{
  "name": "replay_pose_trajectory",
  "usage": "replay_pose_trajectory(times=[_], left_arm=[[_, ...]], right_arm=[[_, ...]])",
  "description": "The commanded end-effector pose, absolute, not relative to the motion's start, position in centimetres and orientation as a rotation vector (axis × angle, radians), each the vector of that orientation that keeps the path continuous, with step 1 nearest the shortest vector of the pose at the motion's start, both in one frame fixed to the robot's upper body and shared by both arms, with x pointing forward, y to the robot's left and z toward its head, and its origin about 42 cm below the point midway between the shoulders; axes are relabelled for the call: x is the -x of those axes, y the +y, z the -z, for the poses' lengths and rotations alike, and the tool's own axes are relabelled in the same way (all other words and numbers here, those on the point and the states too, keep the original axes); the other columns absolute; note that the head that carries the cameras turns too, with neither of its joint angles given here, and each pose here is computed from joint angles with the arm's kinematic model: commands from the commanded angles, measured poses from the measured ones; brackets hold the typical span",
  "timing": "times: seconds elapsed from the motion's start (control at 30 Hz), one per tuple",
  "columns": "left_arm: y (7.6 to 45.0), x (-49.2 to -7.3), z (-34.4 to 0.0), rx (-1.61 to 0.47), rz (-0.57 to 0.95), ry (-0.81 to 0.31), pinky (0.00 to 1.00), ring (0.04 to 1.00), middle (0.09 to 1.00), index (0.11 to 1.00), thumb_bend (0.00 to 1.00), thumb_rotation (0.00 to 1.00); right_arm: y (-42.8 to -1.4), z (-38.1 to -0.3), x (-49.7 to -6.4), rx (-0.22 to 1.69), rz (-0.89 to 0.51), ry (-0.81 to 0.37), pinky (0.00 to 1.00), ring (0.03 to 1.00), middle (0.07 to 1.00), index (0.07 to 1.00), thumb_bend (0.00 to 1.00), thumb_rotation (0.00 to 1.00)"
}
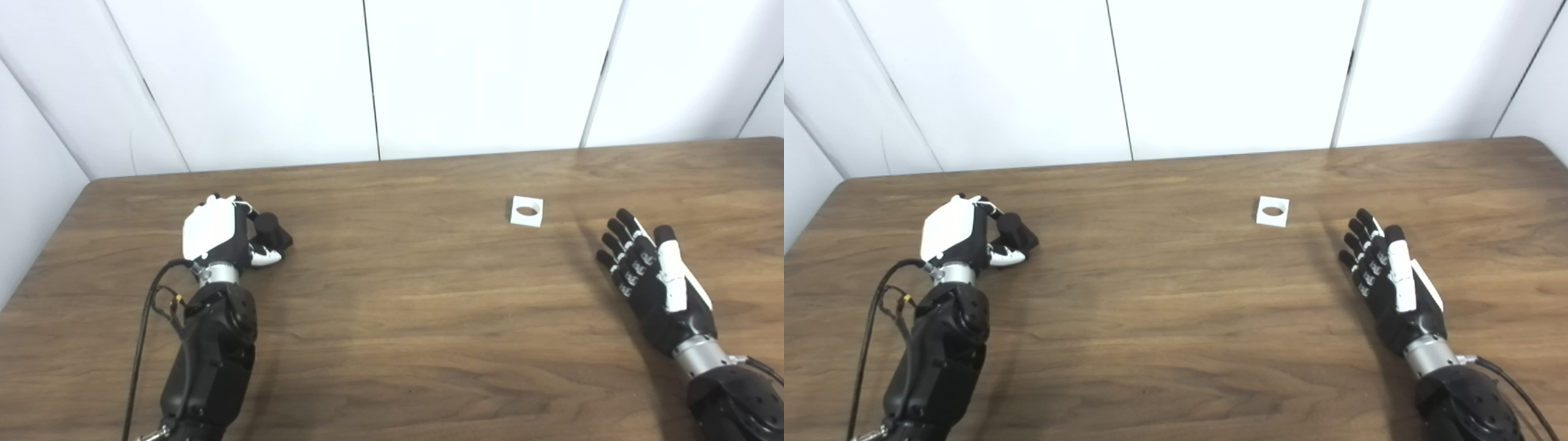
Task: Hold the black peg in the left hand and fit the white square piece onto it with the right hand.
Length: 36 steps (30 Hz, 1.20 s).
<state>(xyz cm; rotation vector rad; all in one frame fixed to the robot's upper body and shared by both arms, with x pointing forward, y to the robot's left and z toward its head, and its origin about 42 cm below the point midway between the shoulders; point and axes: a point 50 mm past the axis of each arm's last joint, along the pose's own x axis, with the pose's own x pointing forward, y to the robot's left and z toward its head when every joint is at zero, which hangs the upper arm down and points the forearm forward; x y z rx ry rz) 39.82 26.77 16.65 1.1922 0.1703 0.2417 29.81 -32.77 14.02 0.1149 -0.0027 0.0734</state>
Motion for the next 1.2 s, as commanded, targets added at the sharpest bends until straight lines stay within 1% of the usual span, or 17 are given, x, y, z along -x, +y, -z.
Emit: replay_pose_trajectory(times=[0.0,0.2,0.47,0.73,0.87,1.0,1.17], left_arm=[[26.4,-40.0,-18.4,-1.190,-0.259,0.114,1.00,1.000,0.904,0.490,0.52,0.06],[25.3,-38.8,-18.6,-1.192,-0.225,0.082,1.00,1.000,0.907,0.487,0.52,0.06],[23.6,-36.9,-18.5,-1.168,-0.189,0.054,0.97,1.000,0.921,0.489,0.52,0.07],[21.7,-35.1,-18.7,-1.170,-0.139,0.022,1.00,1.000,0.921,0.490,0.52,0.07],[20.7,-34.1,-18.9,-1.151,-0.117,-0.014,0.96,1.000,0.914,0.490,0.52,0.07],[19.5,-33.1,-19.0,-1.153,-0.095,-0.039,0.99,1.000,0.913,0.490,0.52,0.07],[18.2,-32.0,-18.8,-1.153,-0.063,-0.064,0.99,1.000,0.910,0.489,0.52,0.07]], right_arm=[[-33.0,-15.8,-30.3,-0.099,-0.089,-0.066,1.00,1.000,1.000,1.000,0.64,1.00],[-32.9,-15.8,-30.3,-0.103,-0.095,-0.062,1.00,1.000,1.000,1.000,0.64,1.00],[-32.9,-15.7,-30.2,-0.105,-0.104,-0.054,1.00,1.000,1.000,1.000,0.63,1.00],[-32.7,-15.8,-30.0,-0.121,-0.115,-0.048,1.00,1.000,1.000,1.000,0.61,1.00],[-32.6,-15.8,-29.9,-0.112,-0.111,-0.043,1.00,1.000,1.000,1.000,0.61,1.00],[-32.5,-15.8,-29.9,-0.110,-0.113,-0.041,1.00,1.000,1.000,1.000,0.61,1.00],[-32.4,-15.7,-29.8,-0.117,-0.116,-0.034,1.00,1.000,1.000,1.000,0.61,1.00]])
